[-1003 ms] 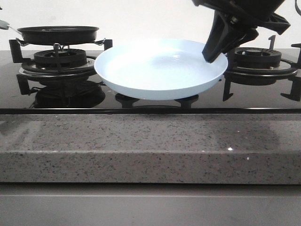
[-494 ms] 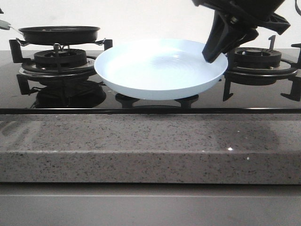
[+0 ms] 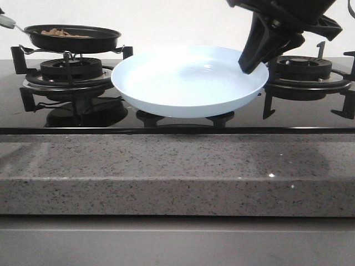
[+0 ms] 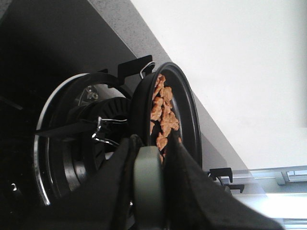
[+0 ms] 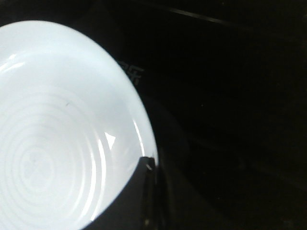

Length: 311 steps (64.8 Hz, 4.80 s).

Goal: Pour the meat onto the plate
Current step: 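Lift the black frying pan with the left gripper over the plate, then tilt the pan with the left gripper, pouring meat onto the plate, then return the empty pan to its burner with the left gripper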

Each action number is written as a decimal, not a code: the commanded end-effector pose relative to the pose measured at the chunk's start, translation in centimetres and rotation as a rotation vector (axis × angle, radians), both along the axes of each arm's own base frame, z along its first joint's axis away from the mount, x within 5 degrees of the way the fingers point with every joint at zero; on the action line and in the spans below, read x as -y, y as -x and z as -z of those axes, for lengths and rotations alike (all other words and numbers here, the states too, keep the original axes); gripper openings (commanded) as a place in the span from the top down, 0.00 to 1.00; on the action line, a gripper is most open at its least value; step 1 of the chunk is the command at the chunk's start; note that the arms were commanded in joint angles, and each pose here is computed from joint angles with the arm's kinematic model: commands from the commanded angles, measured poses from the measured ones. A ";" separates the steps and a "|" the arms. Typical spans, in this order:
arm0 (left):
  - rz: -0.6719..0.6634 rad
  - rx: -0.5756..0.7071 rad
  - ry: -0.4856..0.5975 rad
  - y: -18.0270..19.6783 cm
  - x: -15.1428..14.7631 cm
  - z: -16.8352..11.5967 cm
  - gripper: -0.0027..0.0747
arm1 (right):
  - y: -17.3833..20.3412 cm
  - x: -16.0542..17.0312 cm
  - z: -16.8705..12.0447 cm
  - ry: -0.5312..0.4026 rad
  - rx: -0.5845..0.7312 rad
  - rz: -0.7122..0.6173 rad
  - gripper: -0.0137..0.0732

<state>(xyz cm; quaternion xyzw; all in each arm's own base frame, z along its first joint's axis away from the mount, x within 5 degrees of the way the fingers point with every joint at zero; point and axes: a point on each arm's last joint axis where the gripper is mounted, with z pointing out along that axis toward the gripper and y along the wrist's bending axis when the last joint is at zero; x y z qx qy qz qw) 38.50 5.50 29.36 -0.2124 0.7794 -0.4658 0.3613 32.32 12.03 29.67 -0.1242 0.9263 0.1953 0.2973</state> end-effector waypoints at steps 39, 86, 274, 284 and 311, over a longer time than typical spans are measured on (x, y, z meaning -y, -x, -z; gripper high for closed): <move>0.072 0.341 -0.102 6.4 2.5 -11.0 0.99 | 0.2 0.2 -2.4 -0.044 0.096 0.021 0.91; 0.270 0.481 -0.160 13.6 9.5 -11.6 0.99 | 0.2 0.2 -2.4 -0.044 0.096 0.021 0.91; 0.009 0.384 0.051 4.3 3.0 -5.0 0.99 | 0.2 0.2 -2.4 -0.044 0.096 0.021 0.91; -0.009 0.364 0.049 2.6 2.4 -4.3 0.99 | 0.2 0.2 -2.4 -0.044 0.096 0.021 0.91; -0.104 0.219 0.142 0.4 1.4 -2.3 0.99 | 0.2 0.2 -2.4 -0.044 0.096 0.021 0.91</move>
